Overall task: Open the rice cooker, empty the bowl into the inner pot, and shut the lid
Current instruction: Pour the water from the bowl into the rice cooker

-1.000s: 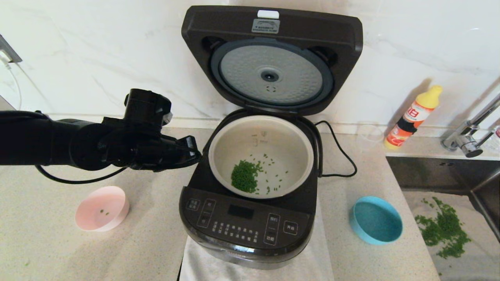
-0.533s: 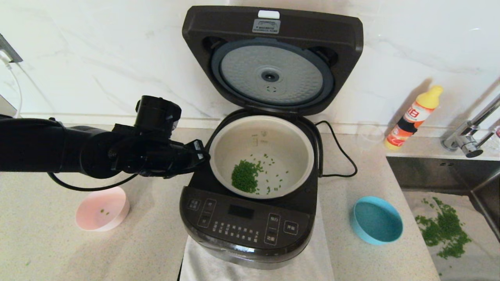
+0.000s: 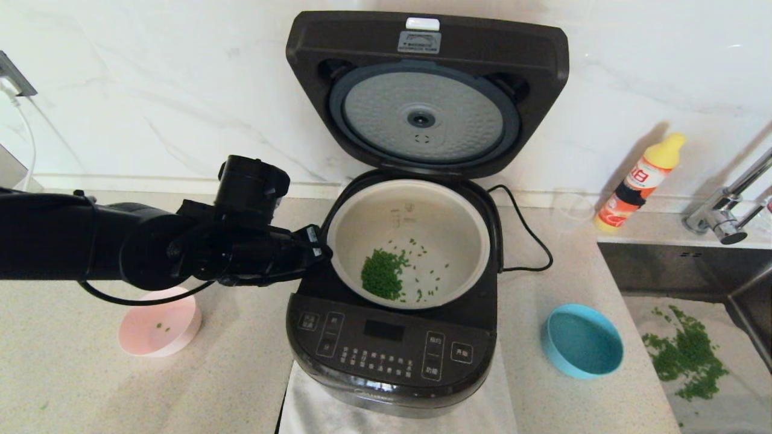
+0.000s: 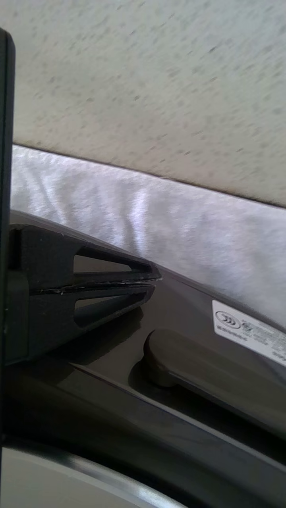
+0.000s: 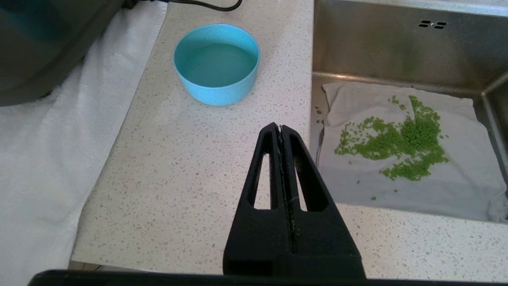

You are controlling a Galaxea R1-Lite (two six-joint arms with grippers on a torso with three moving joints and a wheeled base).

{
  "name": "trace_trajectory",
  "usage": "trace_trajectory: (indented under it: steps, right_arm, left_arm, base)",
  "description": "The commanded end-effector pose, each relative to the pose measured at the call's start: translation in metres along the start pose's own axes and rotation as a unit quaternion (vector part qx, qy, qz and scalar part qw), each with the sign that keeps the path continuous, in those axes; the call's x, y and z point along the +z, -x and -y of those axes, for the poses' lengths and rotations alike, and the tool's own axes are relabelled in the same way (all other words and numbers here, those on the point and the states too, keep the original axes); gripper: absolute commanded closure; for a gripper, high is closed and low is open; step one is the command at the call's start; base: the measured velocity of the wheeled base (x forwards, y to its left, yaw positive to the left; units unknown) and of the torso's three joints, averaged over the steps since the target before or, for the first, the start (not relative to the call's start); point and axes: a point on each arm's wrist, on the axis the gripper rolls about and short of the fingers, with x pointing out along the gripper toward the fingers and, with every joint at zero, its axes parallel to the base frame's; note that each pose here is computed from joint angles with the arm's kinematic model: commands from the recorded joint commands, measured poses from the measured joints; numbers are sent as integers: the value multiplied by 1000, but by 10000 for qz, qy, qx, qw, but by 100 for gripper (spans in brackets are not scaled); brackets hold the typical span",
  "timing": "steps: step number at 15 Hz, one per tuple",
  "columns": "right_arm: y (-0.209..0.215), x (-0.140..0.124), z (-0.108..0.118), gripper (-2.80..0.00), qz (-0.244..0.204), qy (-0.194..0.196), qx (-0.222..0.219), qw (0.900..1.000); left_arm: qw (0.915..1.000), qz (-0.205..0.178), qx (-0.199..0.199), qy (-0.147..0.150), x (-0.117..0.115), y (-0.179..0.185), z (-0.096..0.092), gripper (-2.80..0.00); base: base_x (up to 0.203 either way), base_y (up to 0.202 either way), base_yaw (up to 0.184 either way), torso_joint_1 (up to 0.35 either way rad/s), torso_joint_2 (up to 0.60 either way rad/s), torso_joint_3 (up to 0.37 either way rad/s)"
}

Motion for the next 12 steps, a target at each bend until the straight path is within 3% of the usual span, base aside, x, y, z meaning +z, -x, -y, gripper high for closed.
trace_trajectory:
  steps: [1,8,12]
  right_arm:
    - [0,0,0,0,-6,0,2,10000]
    - [0,0,0,0,-6,0,2,10000]
    - [0,0,0,0,-6,0,2,10000]
  left_arm:
    - [9999,-77,64,-33,-9,0,2,0]
    - [9996,-7,281,22,-12,8,-7,0]
    - [9954,805,375,361,29,47,-31,0]
  base:
    - [0,0,0,0,0,0]
    - [0,0,0,0,0,0]
    - [0,0,0,0,0,0]
